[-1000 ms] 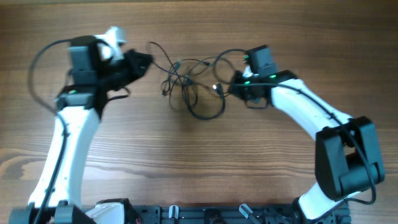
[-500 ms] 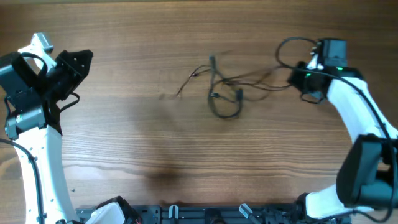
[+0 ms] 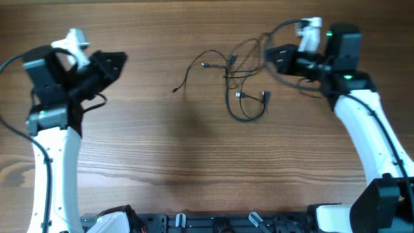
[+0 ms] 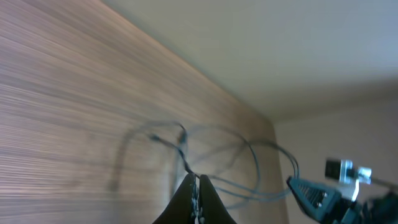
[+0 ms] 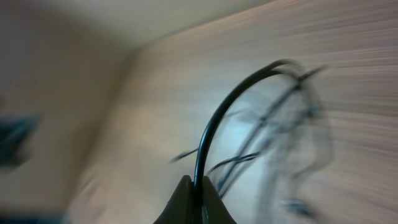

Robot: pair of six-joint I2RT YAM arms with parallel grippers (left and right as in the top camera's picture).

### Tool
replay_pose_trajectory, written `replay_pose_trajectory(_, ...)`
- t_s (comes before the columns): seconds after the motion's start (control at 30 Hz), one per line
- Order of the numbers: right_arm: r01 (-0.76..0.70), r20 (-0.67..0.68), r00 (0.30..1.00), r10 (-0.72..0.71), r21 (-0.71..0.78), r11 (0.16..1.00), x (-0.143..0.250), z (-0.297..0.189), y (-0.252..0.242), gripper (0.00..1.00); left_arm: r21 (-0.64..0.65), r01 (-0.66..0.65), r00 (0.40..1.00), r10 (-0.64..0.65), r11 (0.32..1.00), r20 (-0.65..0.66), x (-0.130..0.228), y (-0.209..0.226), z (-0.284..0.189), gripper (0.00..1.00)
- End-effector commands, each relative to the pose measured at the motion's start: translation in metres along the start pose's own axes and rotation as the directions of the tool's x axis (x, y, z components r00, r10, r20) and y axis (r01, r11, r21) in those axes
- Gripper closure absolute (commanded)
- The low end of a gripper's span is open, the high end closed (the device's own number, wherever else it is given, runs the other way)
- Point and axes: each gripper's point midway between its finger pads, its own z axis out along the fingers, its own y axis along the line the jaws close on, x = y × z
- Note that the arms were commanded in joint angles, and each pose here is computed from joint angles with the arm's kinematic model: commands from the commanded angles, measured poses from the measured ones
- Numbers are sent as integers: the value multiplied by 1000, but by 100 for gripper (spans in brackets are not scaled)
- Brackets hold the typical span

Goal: Untangle cables

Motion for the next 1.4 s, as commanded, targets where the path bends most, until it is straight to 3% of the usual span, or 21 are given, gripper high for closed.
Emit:
replay_pose_trajectory(0.0,80,-97,990,-104,-221,972,25,11,70,91,50,-59,994,63,997,-86,23,-19,20,94)
replay_pose_trajectory(0.17,13,-168,986,5,110,994,54,25,23,71,40,-66,987,71,997,-142,42,-21,37,94)
replay_pose_trajectory(0.3,7,-178,981,75,424,906,69,7,-32,68,50,-65,976,74,997,-205,61,-25,51,94)
replay_pose_trajectory(0.5,19,-186,977,105,566,824,78,-10,-57,68,49,-95,945,105,994,-308,98,-29,77,89)
replay_pose_trajectory(0.53,16,-182,977,112,585,811,79,-12,-60,68,49,-99,939,109,994,-327,106,-31,81,85)
replay_pose_trajectory(0.63,6,-199,972,127,557,830,83,-10,-55,70,52,-126,916,136,991,-378,128,-33,94,67)
replay_pose_trajectory(0.73,65,-285,958,22,294,953,87,10,-13,73,50,-188,888,191,981,-418,148,-31,106,56)
replay_pose_trajectory(0.83,60,-278,960,-24,123,991,82,18,17,73,35,-213,871,206,976,-447,164,-30,115,51)
replay_pose_trajectory(1.0,-72,-139,982,128,351,934,62,14,-17,73,76,-277,818,276,958,-504,194,-34,125,45)
replay_pose_trajectory(1.17,-182,-61,972,225,407,895,55,9,-29,74,109,-354,753,352,929,-556,222,-27,136,36)
replay_pose_trajectory(1.37,-282,-15,948,317,417,864,55,7,-32,74,216,-504,635,529,836,-564,246,-18,151,11)
